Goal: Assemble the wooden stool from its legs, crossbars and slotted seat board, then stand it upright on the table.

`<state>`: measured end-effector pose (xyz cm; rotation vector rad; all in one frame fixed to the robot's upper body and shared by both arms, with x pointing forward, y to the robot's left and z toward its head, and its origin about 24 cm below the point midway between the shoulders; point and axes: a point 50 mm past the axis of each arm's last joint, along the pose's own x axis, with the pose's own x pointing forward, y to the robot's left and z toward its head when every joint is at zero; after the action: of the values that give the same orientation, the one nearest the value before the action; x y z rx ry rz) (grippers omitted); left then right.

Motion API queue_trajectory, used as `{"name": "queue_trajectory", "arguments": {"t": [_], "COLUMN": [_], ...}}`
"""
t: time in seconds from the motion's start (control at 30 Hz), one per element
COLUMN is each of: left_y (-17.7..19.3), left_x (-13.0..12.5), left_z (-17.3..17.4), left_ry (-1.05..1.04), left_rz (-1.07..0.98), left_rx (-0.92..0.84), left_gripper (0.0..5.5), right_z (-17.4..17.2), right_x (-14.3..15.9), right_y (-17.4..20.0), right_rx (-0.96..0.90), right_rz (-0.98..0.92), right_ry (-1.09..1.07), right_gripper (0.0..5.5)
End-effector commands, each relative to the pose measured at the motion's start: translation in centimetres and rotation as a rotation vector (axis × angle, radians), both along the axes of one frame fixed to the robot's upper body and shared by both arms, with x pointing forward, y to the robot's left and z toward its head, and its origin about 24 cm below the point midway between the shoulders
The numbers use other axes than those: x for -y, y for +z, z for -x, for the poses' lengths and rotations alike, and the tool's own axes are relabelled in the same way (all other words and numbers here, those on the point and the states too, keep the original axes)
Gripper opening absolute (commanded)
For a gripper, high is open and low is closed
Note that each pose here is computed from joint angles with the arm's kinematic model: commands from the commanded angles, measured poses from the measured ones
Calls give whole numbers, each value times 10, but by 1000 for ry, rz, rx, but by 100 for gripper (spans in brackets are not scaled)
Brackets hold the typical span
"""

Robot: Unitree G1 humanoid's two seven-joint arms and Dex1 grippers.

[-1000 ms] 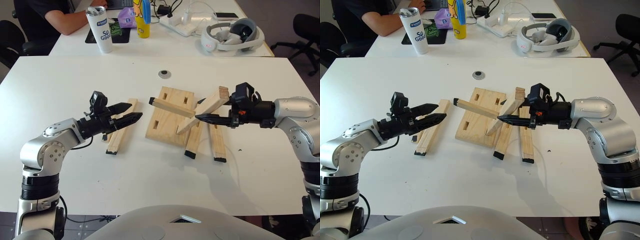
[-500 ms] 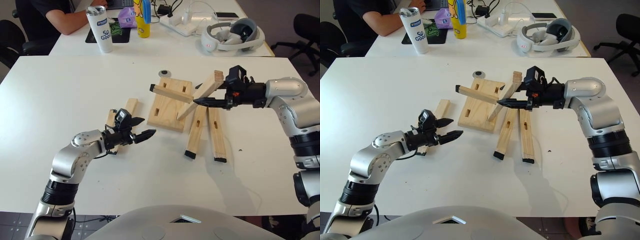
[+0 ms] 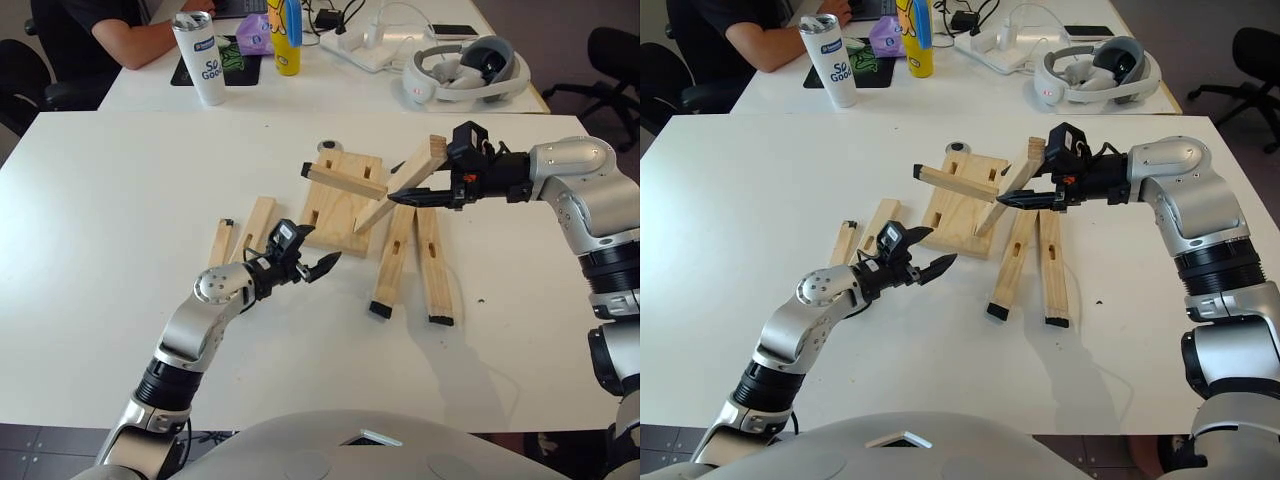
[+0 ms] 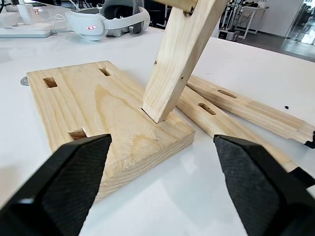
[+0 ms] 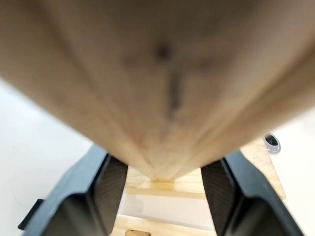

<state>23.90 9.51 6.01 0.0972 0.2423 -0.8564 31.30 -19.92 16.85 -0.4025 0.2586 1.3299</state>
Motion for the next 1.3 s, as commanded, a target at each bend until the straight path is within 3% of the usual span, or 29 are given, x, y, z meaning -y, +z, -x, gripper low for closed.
{"name": "queue_trajectory", "arguments": {"t": [0.03, 0.3, 0.47, 0.73, 0.9, 1.1, 1.3], "left_y": [3, -9, -32, -42, -44, -47, -45], "left_x": [14, 27, 26, 27, 24, 20, 16], "left_z": [-6, -18, -13, -2, 0, 2, -2], "left_ry": [36, 161, 198, 171, 168, 172, 169], "left_rz": [-56, -70, -188, -238, -250, -250, -257], "left_rx": [43, -69, -195, -248, -265, -287, -282], "left_gripper": [386, 386, 311, 189, 110, 9, 3], "right_z": [19, 19, 21, 21, 11, 7, 15], "right_x": [14, 9, 6, 4, -1, 4, 32], "right_y": [-67, -58, -64, -73, -52, -36, -32], "right_rx": [-342, -343, -350, -299, -204, -164, -131], "right_rz": [244, 221, 172, 97, -136, -210, -225], "right_ry": [41, 68, 40, -74, -160, -225, -351], "right_gripper": [207, 207, 207, 206, 206, 329, 331]}}
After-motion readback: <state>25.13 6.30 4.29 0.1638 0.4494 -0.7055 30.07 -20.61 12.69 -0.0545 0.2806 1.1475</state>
